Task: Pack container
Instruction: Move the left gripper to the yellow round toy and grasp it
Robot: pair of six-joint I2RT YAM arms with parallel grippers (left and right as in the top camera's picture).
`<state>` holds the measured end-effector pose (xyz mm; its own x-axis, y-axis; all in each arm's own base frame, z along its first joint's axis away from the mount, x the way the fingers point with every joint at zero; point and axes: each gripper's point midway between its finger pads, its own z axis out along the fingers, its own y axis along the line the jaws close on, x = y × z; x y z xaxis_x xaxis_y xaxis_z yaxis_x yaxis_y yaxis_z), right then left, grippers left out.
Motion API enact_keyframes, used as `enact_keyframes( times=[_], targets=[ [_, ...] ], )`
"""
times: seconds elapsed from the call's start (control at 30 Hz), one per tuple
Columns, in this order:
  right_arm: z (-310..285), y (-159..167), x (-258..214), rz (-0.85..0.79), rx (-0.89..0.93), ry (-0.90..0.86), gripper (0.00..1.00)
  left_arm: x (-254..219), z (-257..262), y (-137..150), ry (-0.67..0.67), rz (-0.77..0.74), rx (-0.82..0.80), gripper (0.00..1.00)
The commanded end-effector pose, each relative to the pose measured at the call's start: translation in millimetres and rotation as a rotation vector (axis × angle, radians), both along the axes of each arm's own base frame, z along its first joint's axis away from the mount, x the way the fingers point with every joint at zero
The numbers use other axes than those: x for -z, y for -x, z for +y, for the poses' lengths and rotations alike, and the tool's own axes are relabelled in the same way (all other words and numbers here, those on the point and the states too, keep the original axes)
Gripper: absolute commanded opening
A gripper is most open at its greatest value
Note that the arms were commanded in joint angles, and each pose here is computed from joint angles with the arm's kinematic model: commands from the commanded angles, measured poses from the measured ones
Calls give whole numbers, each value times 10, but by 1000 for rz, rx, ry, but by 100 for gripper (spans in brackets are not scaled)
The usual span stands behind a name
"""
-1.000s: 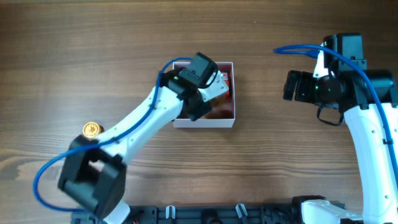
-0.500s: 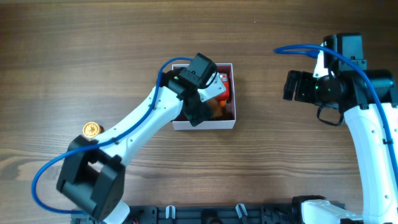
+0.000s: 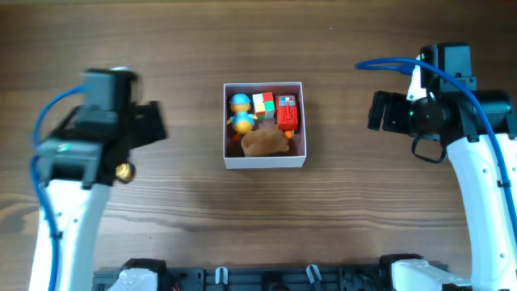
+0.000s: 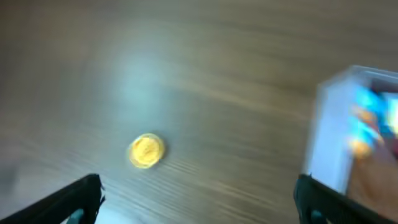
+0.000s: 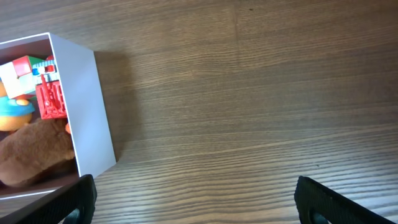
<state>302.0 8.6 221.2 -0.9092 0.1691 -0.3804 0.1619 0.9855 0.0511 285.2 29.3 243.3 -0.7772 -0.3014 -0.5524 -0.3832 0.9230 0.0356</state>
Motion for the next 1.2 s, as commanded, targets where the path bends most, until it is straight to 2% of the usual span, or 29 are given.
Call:
enact_keyframes(
  times=[0.0,0.13,0.4,0.53,0.73,1.07,1.13,1.17],
  targets=[
    [15,-15,-28,-9,-11,-8,100,344,546,173,202,33,-399,100],
    [16,-14,-27,-9,-11,-8,100,993,847,264,292,125,-536,100],
    [15,-10,-26,-7,-10,-8,100,1971,876,217,330,370,-560,100],
    [15,-10,-26,-7,-10,-8,100,2294,877,211,339,449,-568,100],
    [16,-10,-26,-7,-11,-8,100,2498,876,182,349,479,-569,100],
    [16,-7,-24,-5,-11,-8,100,2543,885,157,347,462,-568,99],
    [16,-6,-24,-5,-11,-8,100,2542,882,163,348,464,-568,93],
    [15,-5,-24,-5,-11,-8,100,2542,881,166,348,465,-568,86]
  ],
)
